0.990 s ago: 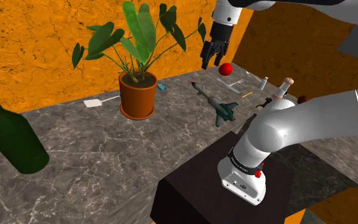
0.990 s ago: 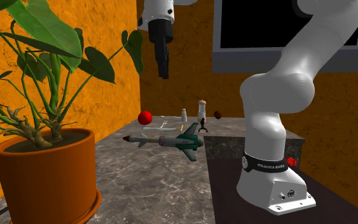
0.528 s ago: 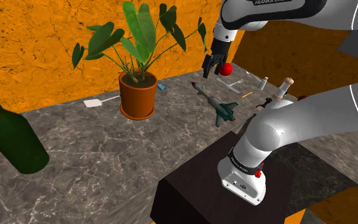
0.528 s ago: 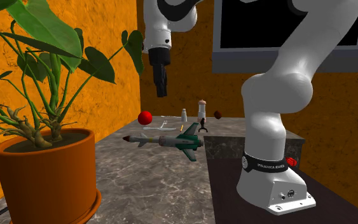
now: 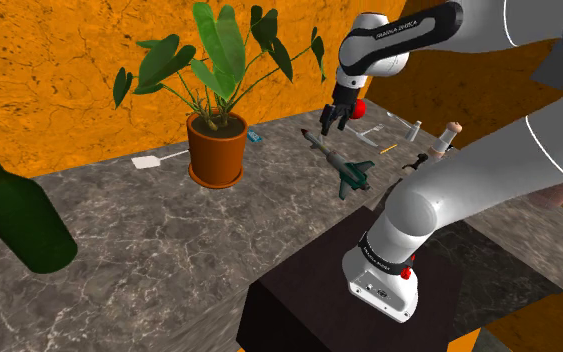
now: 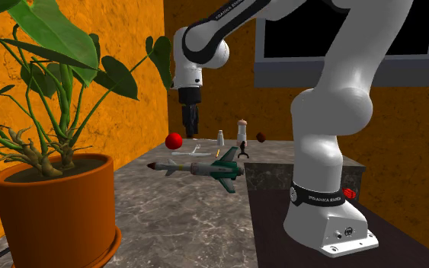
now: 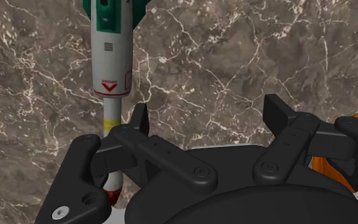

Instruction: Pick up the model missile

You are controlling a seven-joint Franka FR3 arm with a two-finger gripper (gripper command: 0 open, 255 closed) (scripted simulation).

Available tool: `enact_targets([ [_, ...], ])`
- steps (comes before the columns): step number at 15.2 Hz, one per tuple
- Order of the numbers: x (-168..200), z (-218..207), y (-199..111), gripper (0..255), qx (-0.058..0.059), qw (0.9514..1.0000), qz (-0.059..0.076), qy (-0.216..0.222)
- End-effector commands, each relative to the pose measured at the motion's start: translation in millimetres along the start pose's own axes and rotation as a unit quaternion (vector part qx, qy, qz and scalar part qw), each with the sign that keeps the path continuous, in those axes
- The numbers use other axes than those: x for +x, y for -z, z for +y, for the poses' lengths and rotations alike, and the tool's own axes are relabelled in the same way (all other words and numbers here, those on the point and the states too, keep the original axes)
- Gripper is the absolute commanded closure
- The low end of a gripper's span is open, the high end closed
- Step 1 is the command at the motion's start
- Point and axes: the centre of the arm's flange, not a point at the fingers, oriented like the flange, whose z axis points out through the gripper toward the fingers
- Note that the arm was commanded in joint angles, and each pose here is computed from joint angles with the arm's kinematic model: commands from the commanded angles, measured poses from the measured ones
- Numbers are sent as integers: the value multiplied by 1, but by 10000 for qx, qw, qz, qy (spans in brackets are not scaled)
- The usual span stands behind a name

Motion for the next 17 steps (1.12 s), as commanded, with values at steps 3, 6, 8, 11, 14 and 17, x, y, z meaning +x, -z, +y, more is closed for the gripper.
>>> enact_targets([
  [3, 12, 39, -36, 0, -15, 10000, 24, -93],
  [6, 20, 67, -63, 0, -20, 9999, 36, -164],
  [8, 25, 86, -81, 0, -23, 9998, 44, -211],
  [11, 31, 109, -103, 0, -27, 9996, 54, -271],
  [14, 32, 110, -119, 0, -27, 9996, 54, -271],
  [17, 33, 110, -135, 0, -27, 9996, 54, -271],
])
